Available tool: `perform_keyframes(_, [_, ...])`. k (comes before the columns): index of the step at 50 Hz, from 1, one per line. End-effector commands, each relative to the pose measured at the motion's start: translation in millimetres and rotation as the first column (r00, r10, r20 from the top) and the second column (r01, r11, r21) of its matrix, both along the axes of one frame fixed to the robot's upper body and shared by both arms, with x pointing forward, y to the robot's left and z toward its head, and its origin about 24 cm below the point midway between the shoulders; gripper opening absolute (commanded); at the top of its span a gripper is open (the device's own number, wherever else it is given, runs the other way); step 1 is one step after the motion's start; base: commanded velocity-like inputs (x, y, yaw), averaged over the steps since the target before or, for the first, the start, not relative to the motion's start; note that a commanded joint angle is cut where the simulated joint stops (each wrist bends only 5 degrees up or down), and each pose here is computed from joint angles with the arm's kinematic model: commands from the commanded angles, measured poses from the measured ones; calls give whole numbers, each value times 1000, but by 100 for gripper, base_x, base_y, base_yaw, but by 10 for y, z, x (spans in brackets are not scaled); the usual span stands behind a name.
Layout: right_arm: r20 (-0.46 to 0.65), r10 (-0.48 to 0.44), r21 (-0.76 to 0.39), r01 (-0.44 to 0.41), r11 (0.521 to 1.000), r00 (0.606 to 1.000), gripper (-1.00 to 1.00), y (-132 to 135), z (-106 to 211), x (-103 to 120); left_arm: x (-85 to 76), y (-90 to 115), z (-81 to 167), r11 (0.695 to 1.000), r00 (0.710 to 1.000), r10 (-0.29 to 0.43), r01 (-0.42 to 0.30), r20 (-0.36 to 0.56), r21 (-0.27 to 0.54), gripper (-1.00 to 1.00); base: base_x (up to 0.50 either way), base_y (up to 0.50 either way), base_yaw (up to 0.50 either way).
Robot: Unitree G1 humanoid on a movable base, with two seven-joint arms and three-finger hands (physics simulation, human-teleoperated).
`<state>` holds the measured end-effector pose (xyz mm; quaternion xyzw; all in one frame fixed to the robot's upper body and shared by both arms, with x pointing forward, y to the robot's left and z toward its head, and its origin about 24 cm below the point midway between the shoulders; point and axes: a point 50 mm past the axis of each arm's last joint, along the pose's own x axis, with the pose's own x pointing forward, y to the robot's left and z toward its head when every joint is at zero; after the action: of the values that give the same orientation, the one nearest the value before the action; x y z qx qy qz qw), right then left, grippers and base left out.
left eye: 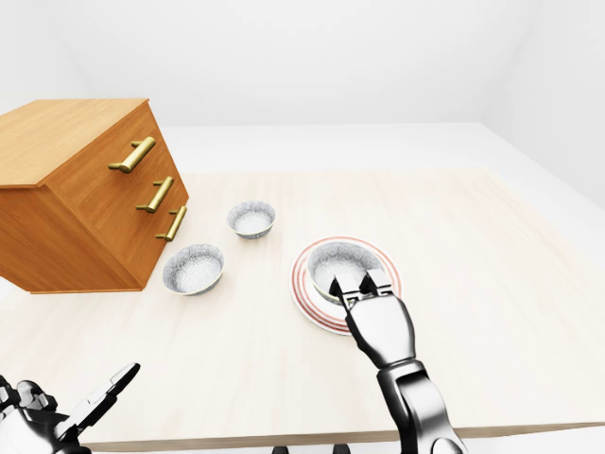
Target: Put the bowl at the front on the plate.
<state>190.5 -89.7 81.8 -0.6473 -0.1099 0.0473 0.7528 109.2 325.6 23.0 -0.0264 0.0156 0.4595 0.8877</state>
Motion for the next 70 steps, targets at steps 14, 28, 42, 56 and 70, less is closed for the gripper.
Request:
perform_keyframes(14, [-8, -75, -99, 74, 992, 997, -100, -123, -45, 53, 27, 0, -58, 1000, 1000, -1, 1, -16, -19, 100, 0, 0, 0])
perform_keyframes(28, [5, -53, -113, 53, 992, 999, -100, -73, -7, -11, 30, 2, -89, 1000, 1000, -3, 2, -23, -30, 100, 0, 0, 0])
perform_keyframes(42, [5, -52, -113, 52, 992, 999, -100, -72, -7, -11, 30, 2, -89, 1000, 1000, -3, 2, -24, -31, 100, 0, 0, 0])
perform_keyframes(56, [-9, -62, -159, 60, 985, 998, -100, -49, -26, 135, 34, 4, -91, 999, 1000, 0, -1, -21, -33, 100, 0, 0, 0])
perform_keyframes(70, [-29, -62, -175, 56, 983, 998, -100, -26, -127, 227, 26, 1, -88, 999, 1000, -2, 1, -17, -36, 100, 0, 0, 0])
